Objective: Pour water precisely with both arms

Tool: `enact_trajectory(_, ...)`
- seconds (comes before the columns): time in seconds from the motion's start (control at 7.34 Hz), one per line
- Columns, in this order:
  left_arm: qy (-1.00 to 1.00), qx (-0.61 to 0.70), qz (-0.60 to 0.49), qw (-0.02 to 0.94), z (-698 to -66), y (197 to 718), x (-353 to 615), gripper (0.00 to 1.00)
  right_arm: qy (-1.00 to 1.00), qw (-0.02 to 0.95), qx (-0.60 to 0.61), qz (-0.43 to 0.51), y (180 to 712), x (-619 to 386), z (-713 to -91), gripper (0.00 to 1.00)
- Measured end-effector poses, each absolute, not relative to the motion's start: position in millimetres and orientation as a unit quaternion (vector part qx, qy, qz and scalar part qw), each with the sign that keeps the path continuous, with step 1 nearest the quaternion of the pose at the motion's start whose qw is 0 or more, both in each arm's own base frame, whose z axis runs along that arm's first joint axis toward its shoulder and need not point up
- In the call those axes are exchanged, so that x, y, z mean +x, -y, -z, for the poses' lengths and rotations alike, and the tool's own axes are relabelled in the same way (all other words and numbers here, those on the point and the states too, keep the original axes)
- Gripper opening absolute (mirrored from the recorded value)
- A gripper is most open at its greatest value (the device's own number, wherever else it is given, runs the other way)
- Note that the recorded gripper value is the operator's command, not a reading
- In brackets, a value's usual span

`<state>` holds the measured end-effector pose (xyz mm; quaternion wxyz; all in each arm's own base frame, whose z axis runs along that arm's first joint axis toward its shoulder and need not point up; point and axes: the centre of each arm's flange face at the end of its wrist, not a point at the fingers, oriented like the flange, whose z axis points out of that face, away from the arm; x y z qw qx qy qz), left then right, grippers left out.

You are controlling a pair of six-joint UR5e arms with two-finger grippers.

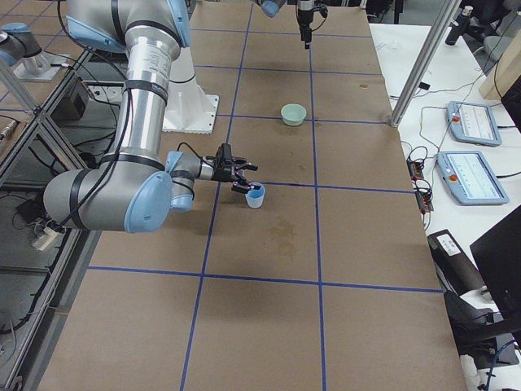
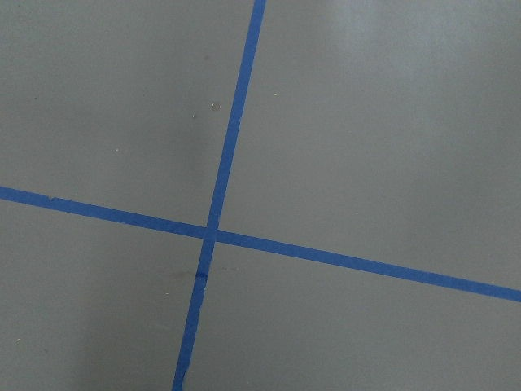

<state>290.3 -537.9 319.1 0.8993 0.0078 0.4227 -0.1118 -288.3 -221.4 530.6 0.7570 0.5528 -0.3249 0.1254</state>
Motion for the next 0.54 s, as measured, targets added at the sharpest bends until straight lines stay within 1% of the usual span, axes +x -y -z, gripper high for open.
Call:
enact_trajectory(0.14, -0.422, 0.007, 0.112, 0.9, -315.2, 536.0, 289.2, 1.0, 0.323, 0.763, 0.548, -0.119, 232.2, -281.2, -519.9, 1.0)
enact_trajectory(0.54, -0.421, 0.006, 0.112, 0.9, -311.1, 534.8, 289.1, 1.0, 0.305, 0.792, 0.521, -0.09, 286.5, -244.5, -506.8, 1.0)
